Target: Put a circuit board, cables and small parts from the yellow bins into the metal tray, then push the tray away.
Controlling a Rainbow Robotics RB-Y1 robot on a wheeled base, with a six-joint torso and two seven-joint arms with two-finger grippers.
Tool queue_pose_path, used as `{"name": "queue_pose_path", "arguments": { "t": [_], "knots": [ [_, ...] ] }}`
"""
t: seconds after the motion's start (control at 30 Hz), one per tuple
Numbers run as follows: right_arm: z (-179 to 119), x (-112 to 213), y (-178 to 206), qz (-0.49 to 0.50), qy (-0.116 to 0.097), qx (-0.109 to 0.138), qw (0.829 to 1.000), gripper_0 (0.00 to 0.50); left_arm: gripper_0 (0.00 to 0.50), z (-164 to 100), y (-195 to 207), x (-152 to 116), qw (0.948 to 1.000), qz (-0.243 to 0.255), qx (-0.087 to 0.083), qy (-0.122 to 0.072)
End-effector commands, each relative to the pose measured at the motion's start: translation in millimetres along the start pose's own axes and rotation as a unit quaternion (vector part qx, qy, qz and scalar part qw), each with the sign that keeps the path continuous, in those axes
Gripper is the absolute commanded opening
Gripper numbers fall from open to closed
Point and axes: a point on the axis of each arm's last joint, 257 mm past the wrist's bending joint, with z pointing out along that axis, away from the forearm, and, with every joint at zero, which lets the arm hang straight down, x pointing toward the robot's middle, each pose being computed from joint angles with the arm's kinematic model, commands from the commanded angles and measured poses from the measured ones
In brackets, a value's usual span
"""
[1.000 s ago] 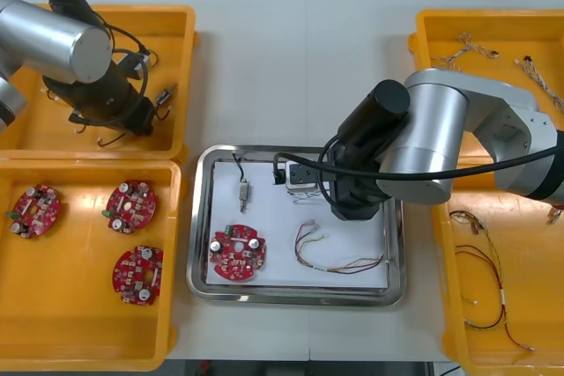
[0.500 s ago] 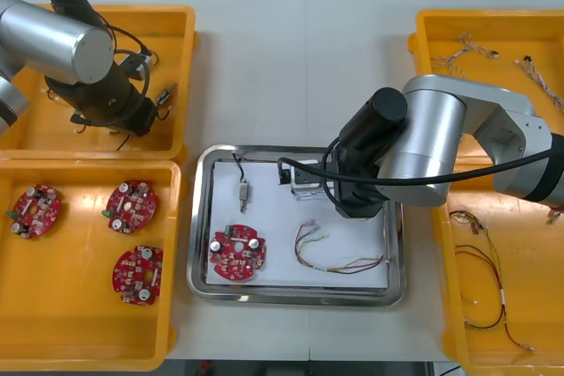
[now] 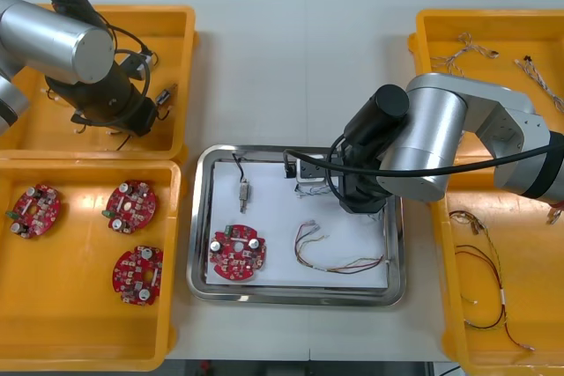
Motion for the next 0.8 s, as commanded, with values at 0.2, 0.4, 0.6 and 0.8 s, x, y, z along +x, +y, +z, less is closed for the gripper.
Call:
{"name": "queue_pose_path", "arguments": {
  "t": [0.2,0.4,0.6,0.8],
  "knots": [
    [-10.0,-21.0,-10.7,-0.015,-0.013,0.015,1.0,0.5,0.0,-34.6,-9.1,-45.3,0.9957,0.073,0.012,-0.056],
    [-26.2,-29.6,-13.3,-0.011,-0.015,0.019,1.0,0.5,0.0,-49.3,-2.1,-56.6,0.9949,0.069,0.011,-0.073],
    [-51.1,-40.8,-14.4,0.024,-0.016,0.023,0.999,0.5,0.0,-63.2,5.4,-62.2,0.9941,0.074,-0.002,-0.079],
    [-83.0,-52.4,-5.4,0.075,0.0,0.015,0.997,0.5,0.0,-81.3,7.2,-63.2,0.9942,0.079,-0.01,-0.073]
  ]
}}
